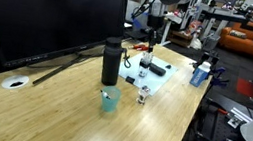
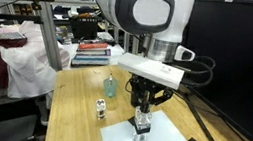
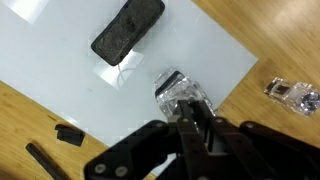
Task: Put the silver object on top of the glass object on the white board
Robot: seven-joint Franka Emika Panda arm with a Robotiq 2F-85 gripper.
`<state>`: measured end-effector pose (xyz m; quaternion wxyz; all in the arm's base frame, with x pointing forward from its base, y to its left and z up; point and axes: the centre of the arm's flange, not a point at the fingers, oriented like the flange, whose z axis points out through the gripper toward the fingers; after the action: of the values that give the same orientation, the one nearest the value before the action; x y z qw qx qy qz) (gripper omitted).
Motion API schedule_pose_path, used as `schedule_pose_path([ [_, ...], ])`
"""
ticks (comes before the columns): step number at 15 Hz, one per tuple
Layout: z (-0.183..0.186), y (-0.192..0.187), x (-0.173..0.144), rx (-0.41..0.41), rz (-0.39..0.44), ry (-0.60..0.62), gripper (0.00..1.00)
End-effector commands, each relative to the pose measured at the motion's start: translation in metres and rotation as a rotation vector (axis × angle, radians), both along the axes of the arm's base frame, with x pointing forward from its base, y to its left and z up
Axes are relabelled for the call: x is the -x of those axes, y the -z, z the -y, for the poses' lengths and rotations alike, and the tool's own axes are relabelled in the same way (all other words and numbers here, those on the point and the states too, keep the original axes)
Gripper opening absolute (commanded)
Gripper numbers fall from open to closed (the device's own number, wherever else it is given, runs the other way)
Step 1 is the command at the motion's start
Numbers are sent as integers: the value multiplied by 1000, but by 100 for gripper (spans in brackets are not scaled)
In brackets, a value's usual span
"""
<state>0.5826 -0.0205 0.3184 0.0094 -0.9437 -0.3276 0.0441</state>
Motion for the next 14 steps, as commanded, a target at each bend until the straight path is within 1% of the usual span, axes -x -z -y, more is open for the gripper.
schedule_pose_path([
  [1, 2, -5, -3, -17, -2, -11, 3],
  [14, 3, 11, -4, -20, -24, 2, 3],
])
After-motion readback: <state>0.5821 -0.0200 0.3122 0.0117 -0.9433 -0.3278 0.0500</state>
